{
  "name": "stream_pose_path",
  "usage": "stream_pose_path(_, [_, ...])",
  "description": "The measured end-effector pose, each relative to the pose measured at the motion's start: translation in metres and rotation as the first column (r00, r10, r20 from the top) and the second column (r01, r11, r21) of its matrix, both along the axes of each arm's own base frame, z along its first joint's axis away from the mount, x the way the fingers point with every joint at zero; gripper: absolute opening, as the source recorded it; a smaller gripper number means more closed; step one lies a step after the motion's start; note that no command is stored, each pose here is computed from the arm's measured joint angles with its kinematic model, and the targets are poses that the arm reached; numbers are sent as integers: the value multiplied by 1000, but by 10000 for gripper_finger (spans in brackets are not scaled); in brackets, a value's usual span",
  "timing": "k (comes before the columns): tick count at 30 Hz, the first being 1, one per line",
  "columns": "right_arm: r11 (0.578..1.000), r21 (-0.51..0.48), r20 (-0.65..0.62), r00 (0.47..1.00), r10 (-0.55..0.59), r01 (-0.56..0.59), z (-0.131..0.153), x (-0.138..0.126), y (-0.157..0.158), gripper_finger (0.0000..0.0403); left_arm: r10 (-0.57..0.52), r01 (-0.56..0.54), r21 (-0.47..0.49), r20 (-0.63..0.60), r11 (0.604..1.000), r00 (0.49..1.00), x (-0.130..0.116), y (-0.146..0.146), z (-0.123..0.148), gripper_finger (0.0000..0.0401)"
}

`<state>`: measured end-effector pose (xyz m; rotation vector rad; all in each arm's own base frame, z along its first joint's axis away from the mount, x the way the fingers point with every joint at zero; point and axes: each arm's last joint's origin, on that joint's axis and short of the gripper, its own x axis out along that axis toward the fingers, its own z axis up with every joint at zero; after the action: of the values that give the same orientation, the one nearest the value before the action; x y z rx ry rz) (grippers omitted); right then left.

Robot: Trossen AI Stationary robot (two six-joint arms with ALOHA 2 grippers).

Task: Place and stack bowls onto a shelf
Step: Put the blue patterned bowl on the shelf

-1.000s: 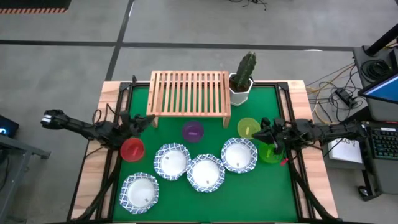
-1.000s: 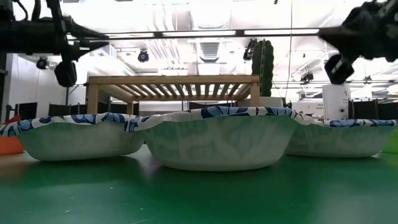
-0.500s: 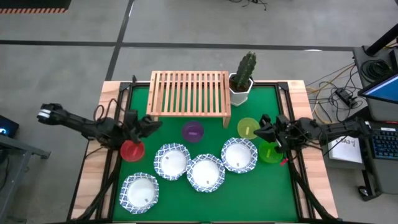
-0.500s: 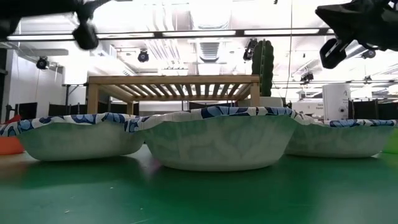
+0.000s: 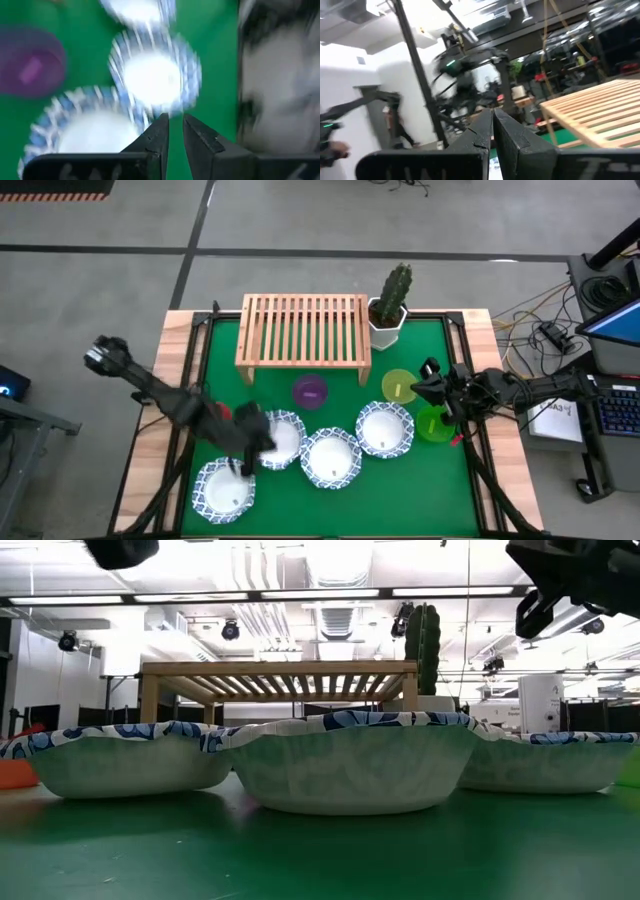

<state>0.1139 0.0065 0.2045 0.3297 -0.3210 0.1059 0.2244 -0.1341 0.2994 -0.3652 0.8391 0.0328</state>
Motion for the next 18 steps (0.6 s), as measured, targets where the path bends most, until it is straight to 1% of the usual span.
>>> stream_pose_path(2, [1000,-19,0,1000,-21,21,0,0,0,9,-60,66,63,-88,996,994,6,-21,-12,38])
stream_pose_path(4, [999,-30,0,999,-35,35,0,0,-1,9,-103,119,111,-146,987,984,13,-37,-22,39])
stream_pose_path(6, [998,-44,1,999,-41,41,0,0,-1,9,-111,146,154,-213,977,971,22,-49,-34,44])
stream_pose_path(11, [996,-54,2,998,-68,68,0,0,-1,9,-100,178,191,-359,965,928,44,-62,-55,78])
stream_pose_path(14, [993,-62,1,995,-99,99,0,0,-2,9,-86,191,220,-412,957,907,56,-66,-67,110])
stream_pose_path(18, [991,-82,16,994,-109,110,1,0,-2,9,-98,242,260,-466,935,879,66,-67,-75,154])
